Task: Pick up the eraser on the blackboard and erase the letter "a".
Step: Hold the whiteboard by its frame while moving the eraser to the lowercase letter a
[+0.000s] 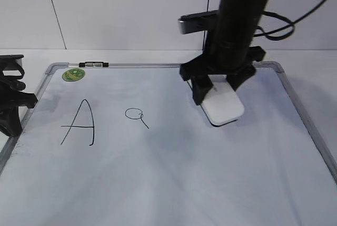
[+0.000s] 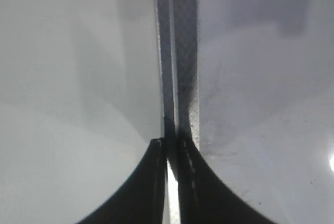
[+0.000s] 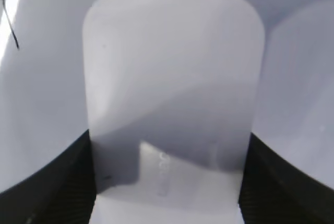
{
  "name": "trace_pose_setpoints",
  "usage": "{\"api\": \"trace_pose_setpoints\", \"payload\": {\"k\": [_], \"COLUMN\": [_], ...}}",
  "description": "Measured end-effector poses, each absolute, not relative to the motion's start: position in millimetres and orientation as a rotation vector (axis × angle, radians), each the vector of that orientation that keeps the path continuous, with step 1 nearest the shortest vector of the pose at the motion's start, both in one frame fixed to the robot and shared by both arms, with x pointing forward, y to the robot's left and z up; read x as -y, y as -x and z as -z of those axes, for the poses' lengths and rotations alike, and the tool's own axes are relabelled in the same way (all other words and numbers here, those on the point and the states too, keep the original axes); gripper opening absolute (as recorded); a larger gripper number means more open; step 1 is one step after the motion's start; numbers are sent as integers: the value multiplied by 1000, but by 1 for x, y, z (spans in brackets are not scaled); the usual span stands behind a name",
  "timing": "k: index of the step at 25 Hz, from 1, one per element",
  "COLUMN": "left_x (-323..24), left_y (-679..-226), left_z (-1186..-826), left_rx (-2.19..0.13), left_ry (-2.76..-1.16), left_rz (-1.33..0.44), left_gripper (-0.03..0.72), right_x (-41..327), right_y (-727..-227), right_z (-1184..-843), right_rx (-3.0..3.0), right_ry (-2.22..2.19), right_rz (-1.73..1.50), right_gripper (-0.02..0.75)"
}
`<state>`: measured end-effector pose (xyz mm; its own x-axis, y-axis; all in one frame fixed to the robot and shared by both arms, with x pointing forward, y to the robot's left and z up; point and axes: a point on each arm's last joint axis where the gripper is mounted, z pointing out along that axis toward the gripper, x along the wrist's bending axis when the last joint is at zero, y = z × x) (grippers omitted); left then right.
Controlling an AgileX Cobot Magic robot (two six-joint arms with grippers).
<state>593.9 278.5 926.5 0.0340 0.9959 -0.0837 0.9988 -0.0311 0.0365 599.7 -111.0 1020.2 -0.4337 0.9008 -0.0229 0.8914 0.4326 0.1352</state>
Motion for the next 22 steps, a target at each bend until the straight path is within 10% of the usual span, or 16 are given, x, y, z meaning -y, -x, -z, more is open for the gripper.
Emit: {"api": "trace_pose_setpoints", "payload": {"k": [22], "left_x": [-278], "left_y": [-593], "left_z": [-927], "left_rx": [-2129], "left_ry": [-2194], "left_rz": [64], "left_gripper": [18], "right_x": [7], "right_y": [-650], "right_z": [-962], "right_rx": [-2658], "right_ry": [-1431], "right_rz": [-284], "right_gripper": [538]}}
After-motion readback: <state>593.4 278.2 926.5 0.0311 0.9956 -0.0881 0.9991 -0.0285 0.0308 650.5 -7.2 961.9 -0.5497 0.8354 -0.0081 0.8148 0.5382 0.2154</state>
